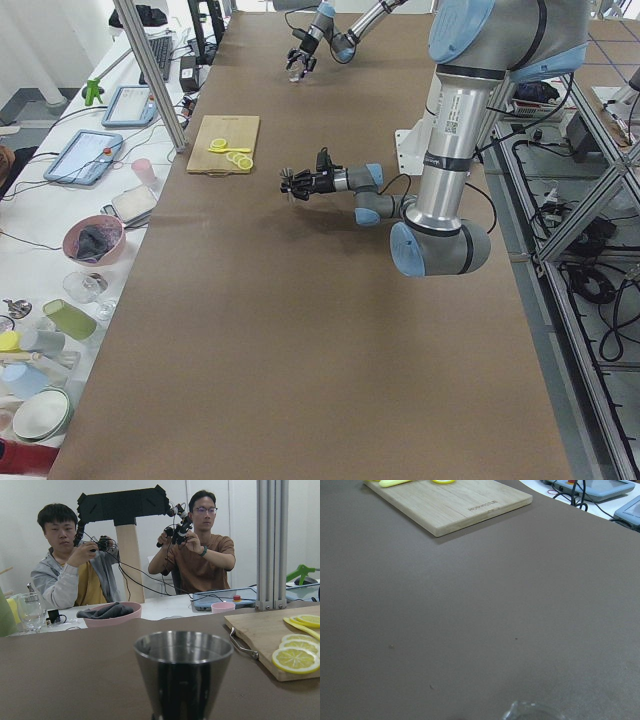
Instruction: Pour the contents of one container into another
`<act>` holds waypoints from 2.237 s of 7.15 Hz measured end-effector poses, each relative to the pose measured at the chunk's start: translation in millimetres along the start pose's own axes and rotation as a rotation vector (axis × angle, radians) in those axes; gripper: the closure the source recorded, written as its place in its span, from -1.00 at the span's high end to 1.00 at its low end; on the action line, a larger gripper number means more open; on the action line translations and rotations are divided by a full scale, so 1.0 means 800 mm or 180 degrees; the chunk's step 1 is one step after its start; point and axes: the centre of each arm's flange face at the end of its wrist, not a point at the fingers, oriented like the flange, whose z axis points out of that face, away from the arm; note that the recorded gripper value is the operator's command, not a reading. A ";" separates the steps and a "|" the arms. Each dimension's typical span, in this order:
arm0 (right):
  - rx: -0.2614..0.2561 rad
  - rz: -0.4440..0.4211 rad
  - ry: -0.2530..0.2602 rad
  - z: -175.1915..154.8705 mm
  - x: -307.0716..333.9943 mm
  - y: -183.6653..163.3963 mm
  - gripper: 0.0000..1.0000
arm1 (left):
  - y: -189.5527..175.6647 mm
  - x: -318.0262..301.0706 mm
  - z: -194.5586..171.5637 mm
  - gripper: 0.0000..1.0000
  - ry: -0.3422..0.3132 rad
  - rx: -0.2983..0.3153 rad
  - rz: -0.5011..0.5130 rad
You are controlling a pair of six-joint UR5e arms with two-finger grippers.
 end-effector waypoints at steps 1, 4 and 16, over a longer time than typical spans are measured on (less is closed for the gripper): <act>-0.0004 0.0002 0.0001 -0.001 0.000 0.001 1.00 | 0.001 0.000 -0.002 -1.00 -0.0014 0.0021 -0.0036; 0.0009 0.0001 0.0028 -0.013 0.013 -0.003 1.00 | 0.014 0.002 -0.006 -1.00 -0.0055 0.0022 0.0054; -0.0959 0.1163 0.0356 -0.101 0.191 -0.129 1.00 | 0.028 0.018 -0.013 -0.82 -0.0071 0.0038 0.0133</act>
